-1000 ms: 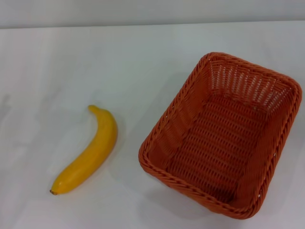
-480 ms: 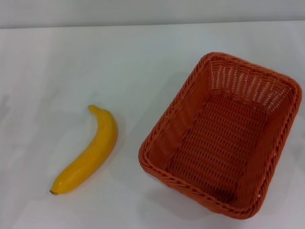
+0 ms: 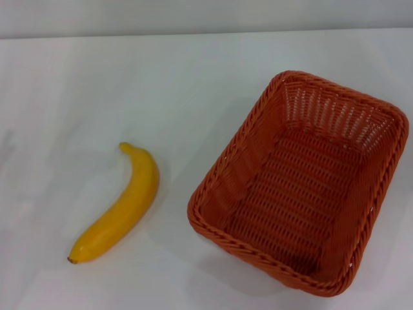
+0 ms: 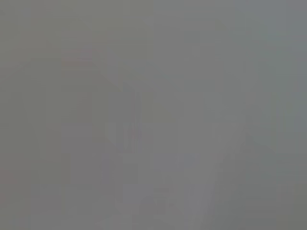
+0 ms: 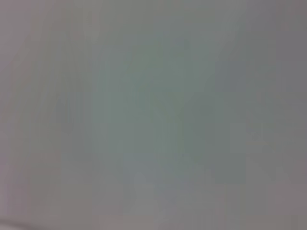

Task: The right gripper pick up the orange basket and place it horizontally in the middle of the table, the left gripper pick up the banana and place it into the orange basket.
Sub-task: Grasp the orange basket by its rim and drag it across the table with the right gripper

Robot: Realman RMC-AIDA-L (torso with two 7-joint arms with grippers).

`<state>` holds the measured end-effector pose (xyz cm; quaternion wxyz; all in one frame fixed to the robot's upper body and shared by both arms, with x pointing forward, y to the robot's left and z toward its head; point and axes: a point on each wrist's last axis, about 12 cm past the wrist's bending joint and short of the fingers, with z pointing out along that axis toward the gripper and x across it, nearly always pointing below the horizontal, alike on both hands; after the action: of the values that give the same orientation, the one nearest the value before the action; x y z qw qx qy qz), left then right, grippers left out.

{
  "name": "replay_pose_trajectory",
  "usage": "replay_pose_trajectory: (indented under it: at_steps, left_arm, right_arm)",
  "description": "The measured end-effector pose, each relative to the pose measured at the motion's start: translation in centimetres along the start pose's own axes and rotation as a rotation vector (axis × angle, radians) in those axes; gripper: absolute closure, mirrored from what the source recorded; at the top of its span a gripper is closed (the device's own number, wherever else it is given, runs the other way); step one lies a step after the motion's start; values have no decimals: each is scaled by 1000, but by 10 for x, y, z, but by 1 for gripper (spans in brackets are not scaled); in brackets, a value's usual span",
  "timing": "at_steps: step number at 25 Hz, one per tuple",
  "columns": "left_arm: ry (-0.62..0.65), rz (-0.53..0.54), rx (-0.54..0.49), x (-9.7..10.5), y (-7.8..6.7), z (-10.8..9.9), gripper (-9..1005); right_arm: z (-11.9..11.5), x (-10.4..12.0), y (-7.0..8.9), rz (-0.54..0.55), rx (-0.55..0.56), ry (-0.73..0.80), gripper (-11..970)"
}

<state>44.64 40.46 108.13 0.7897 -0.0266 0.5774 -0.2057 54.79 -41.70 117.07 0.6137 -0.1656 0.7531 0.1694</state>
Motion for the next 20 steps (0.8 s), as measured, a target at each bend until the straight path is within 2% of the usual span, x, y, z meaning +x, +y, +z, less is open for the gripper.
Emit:
replay_pose_trajectory:
  at_steps: [6, 12, 19, 20]
  left_arm:
    - [9, 6, -13, -3, 2, -7, 110]
    - [11, 7, -17, -3, 3, -9, 111]
    - [24, 9, -16, -1, 3, -6, 111]
    - [27, 9, -16, -1, 3, -6, 111]
  right_arm:
    - [29, -44, 15, -70, -108, 193, 111]
    - [68, -90, 48, -194, -189, 440, 112]
    - [114, -120, 90, -259, -294, 670, 114]
    - [114, -120, 90, -259, -294, 670, 114]
